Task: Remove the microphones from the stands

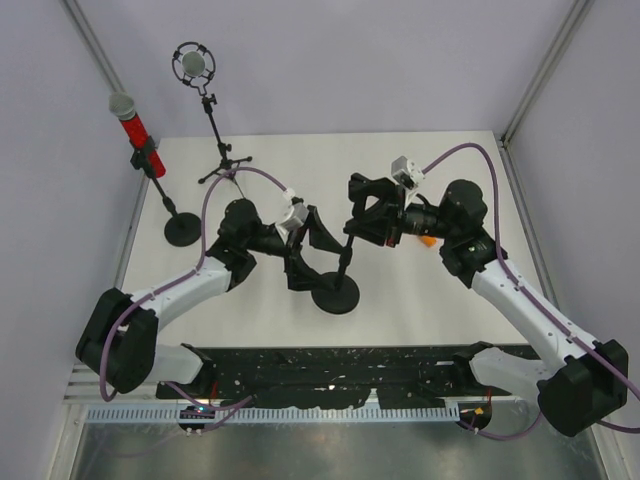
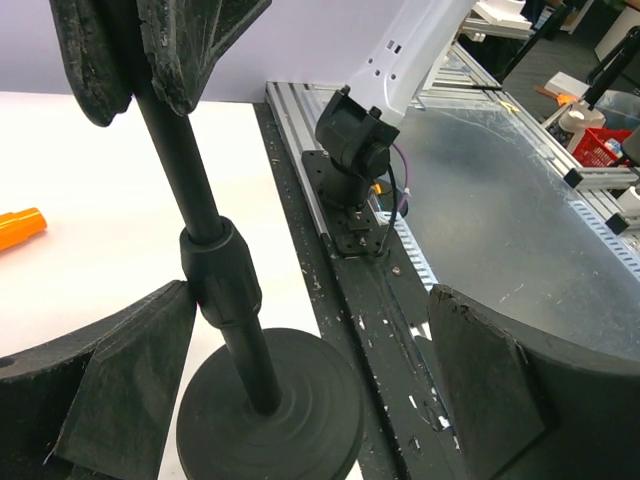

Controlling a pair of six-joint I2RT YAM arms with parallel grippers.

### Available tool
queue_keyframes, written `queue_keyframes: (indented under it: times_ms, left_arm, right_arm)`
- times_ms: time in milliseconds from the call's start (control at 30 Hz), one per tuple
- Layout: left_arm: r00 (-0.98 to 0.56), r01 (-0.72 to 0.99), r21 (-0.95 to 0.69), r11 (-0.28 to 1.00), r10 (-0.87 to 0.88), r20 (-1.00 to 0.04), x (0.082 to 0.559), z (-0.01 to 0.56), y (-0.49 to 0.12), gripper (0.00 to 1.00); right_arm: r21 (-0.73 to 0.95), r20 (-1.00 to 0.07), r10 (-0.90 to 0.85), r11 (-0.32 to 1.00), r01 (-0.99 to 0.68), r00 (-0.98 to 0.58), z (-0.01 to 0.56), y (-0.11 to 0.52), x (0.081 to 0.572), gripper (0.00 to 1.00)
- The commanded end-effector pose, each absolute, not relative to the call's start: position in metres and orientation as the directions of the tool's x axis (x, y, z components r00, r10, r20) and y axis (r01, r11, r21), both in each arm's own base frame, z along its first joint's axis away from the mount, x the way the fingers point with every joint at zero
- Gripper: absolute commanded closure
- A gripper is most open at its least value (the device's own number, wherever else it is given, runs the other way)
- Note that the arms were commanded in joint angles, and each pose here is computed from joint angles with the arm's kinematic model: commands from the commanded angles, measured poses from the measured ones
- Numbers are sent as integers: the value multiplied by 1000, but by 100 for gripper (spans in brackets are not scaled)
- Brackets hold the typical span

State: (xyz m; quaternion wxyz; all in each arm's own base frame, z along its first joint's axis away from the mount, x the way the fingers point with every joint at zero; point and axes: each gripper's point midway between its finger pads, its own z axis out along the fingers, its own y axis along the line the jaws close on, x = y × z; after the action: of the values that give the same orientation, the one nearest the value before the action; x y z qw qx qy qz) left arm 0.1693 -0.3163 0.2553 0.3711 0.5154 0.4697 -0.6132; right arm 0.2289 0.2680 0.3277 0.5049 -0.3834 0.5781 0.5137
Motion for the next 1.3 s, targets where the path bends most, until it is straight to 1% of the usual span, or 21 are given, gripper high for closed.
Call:
queue_keyframes:
  times_ms: [0,167,267,333,467,567,600,733,767,800,833,967,1100,1267]
  left_arm:
    - [-82,917,-71,-394,-12,-997,145,281,-303,0]
    - [-79,918,-68,-391,-14,-997,145,283,-301,0]
    - [-85,930,-72,-361,-21,-996,151,280,-304,1]
    - [-102,952,-92,-292,-21,-995,164,275,-309,0]
    - [-103,983,-105,-152,18,-994,193,256,-316,0]
    - [-102,990,-104,-98,23,-995,202,250,-319,0]
    - [-106,989,-108,-96,23,-994,203,250,-319,0]
    - [-141,976,-144,-165,32,-989,190,252,-326,0]
    - [-147,971,-151,-187,34,-989,185,252,-328,0]
    - [-156,964,-161,-211,37,-987,180,253,-329,0]
    - [-161,957,-166,-238,40,-986,175,253,-331,0]
    - [-185,927,-194,-321,59,-981,157,252,-337,0]
    - [-197,910,-208,-358,67,-978,149,252,-340,0]
    - [-190,901,-195,-388,52,-980,143,258,-337,0]
  right_arm:
    - [67,-994,106,341,-938,-33,344,250,261,94]
    - [68,-994,104,348,-935,-33,343,248,263,94]
    - [67,-994,102,317,-946,-37,344,250,257,95]
    - [74,-994,101,268,-961,-48,344,253,250,94]
    - [85,-993,94,129,-988,-73,345,262,224,94]
    - [82,-994,78,30,-996,-79,346,271,203,94]
    - [84,-994,76,16,-996,-83,346,273,201,94]
    - [118,-988,97,-28,-993,-121,351,283,196,94]
    - [103,-987,116,-39,-994,-107,356,285,195,95]
    - [141,-982,118,-42,-989,-145,355,287,197,94]
    - [130,-982,132,-46,-990,-135,360,289,197,95]
    - [147,-978,146,-19,-989,-148,360,294,204,94]
    - [146,-978,149,8,-989,-143,356,294,208,94]
    - [128,-986,113,81,-988,-118,345,291,219,95]
